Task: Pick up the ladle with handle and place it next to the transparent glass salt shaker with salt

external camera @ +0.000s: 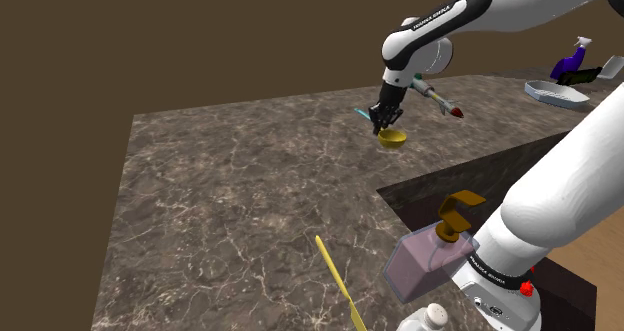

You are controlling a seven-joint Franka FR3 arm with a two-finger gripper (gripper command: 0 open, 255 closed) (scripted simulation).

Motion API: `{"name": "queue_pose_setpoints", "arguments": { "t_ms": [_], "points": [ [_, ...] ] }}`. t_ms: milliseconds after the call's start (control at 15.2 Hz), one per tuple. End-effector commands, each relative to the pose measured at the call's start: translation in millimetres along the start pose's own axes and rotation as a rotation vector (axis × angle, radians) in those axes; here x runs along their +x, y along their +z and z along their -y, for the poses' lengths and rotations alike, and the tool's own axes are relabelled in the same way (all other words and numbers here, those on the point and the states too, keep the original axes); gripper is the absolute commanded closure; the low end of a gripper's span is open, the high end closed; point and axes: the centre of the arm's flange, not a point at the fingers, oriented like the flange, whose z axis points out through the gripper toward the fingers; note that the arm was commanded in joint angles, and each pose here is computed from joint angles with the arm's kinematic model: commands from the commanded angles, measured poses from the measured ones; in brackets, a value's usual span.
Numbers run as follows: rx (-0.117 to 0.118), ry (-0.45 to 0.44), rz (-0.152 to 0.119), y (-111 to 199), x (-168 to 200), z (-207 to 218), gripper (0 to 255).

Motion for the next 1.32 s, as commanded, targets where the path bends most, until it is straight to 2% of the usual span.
{"name": "queue_pose_setpoints", "arguments": {
  "t_ms": [0,1254],
  "points": [
    [0.0,0.0,0.0,-9.9,-0.7,1.7,255],
    [0.0,0.0,0.0,-108.6,-8.7,17.7,255]
  ]
}}
